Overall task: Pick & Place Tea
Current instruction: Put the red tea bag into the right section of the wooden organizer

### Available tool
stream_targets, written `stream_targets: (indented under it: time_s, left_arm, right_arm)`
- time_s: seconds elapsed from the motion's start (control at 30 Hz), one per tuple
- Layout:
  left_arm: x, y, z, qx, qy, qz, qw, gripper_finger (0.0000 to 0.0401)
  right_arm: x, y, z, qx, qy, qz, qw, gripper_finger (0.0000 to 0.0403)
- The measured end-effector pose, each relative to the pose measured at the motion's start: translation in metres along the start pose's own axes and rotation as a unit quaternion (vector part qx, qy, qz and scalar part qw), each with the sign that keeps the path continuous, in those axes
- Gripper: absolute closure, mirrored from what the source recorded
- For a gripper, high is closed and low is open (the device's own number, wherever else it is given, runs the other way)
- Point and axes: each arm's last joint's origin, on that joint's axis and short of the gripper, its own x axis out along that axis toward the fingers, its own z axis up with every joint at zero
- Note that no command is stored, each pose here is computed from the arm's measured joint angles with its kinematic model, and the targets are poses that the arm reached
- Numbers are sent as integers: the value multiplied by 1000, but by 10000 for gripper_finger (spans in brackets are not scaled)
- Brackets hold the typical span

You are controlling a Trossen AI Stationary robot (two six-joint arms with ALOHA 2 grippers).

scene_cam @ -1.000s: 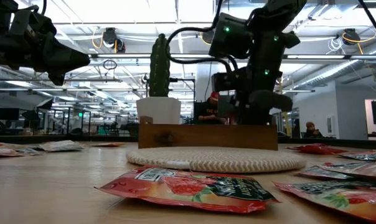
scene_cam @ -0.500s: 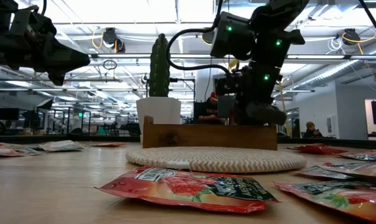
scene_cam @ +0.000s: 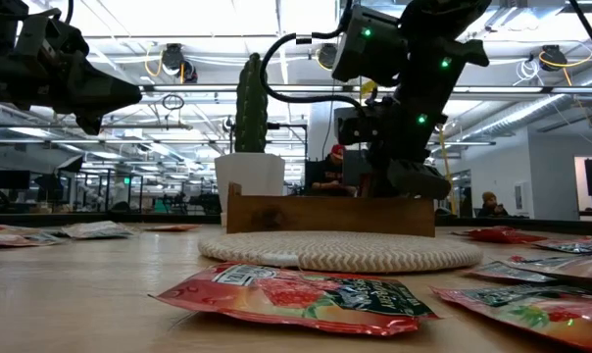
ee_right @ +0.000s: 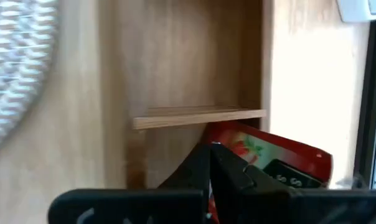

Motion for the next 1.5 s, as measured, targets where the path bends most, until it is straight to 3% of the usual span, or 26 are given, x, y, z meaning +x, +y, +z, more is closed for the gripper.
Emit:
stream_targets:
  time_s: [0.23,0.4,0.6,0.7,0.9,1.13,1.3,1.5]
  left_arm:
    - [0,0,0,0,0,0,1000,350]
    - [0,0,0,0,0,0,1000,350]
    - [0,0,0,0,0,0,1000,350]
    - [0,0,0,0,0,0,1000,350]
    - [0,0,0,0,0,0,1000,350]
    - [0,0,0,0,0,0,1000,350]
    - [0,0,0,0,0,0,1000,350]
    - [0,0,0,0,0,0,1000,350]
  right_arm:
    - [-14,6,1,-11,-18,2,1000,403]
    - [-47,-5,-7,22,-27,-30,999,403]
    - [-80,-27,-44,136,-5,-70,988,402]
    - [-78,-39,-67,188,9,-34,981,384]
    - [-58,-68,-99,334,75,90,935,281]
    - [-28,-97,-120,432,142,103,885,167]
    - [-10,-103,-126,476,186,115,852,145]
    - [8,-94,-126,487,236,133,830,148]
